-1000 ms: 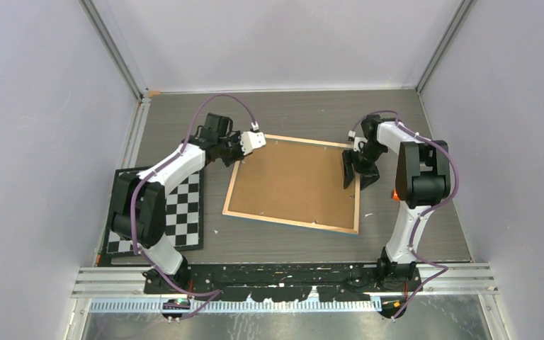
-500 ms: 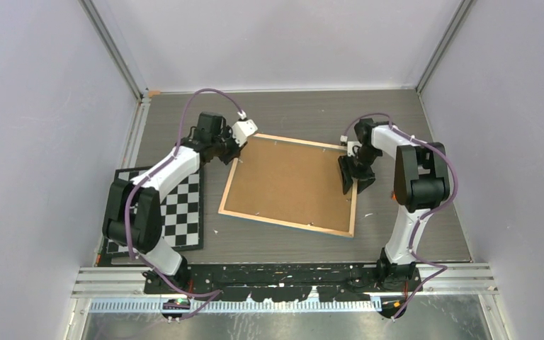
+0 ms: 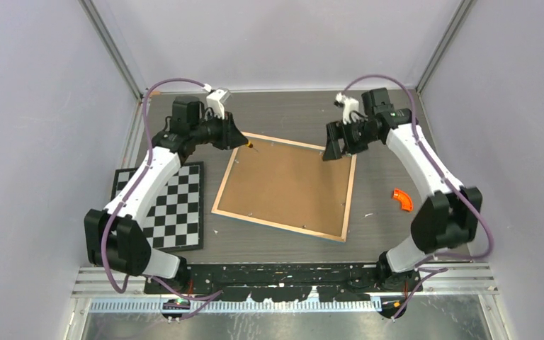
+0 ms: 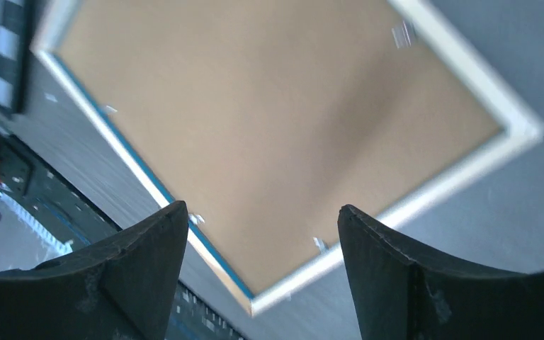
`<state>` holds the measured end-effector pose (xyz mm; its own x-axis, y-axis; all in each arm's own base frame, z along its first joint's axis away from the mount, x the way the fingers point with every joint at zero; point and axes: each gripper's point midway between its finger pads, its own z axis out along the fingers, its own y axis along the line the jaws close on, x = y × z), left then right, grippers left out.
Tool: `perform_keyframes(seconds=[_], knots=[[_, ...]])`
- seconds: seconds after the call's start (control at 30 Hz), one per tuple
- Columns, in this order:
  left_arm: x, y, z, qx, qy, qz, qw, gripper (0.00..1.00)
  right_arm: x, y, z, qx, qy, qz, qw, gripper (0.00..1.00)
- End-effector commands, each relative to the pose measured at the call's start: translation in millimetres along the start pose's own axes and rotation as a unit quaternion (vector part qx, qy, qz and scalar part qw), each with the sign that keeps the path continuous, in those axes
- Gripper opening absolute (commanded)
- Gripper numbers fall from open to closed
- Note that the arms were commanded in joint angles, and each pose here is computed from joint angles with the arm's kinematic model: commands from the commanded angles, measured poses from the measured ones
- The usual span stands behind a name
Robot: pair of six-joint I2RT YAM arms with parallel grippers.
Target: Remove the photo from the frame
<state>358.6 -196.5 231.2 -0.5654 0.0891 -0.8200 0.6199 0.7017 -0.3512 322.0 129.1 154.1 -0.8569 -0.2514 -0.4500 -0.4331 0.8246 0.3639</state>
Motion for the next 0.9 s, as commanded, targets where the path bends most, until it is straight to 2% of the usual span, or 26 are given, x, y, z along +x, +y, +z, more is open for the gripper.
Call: perform_keyframes(seconds=[0.0,0.13,0.4,0.47,0.53,0.63,0.7,0.87], knots=[[-30,-58,-22,0.104,-0.036,-0.126,0.986,0.00,-68,98,-36,-0.092,-0.152,-0.150,0.973,0.82],[-39,-77,-30,0.145,-0.046,-0.167,0.974,0.00,-79,154,-28,-0.114,-0.165,-0.225,0.953,0.80],[-39,-94,-44,0.167,-0.056,-0.198,0.964,0.00,-88,203,0,-0.124,-0.152,-0.299,0.934,0.72],[-36,-96,-46,0.171,-0.055,-0.205,0.962,0.00,-86,209,7,-0.126,-0.146,-0.313,0.930,0.64],[-34,-100,-48,0.179,-0.049,-0.208,0.960,0.00,-86,213,10,-0.126,-0.144,-0.326,0.926,0.52],[-27,-105,-51,0.187,-0.040,-0.210,0.959,0.00,-87,215,11,-0.125,-0.145,-0.340,0.921,0.17],[-20,-106,-53,0.186,-0.029,-0.213,0.959,0.03,-85,218,9,-0.127,-0.146,-0.355,0.914,0.04],[-11,-111,-54,0.197,0.000,-0.220,0.955,0.30,-72,230,5,-0.130,-0.151,-0.427,0.882,0.01]])
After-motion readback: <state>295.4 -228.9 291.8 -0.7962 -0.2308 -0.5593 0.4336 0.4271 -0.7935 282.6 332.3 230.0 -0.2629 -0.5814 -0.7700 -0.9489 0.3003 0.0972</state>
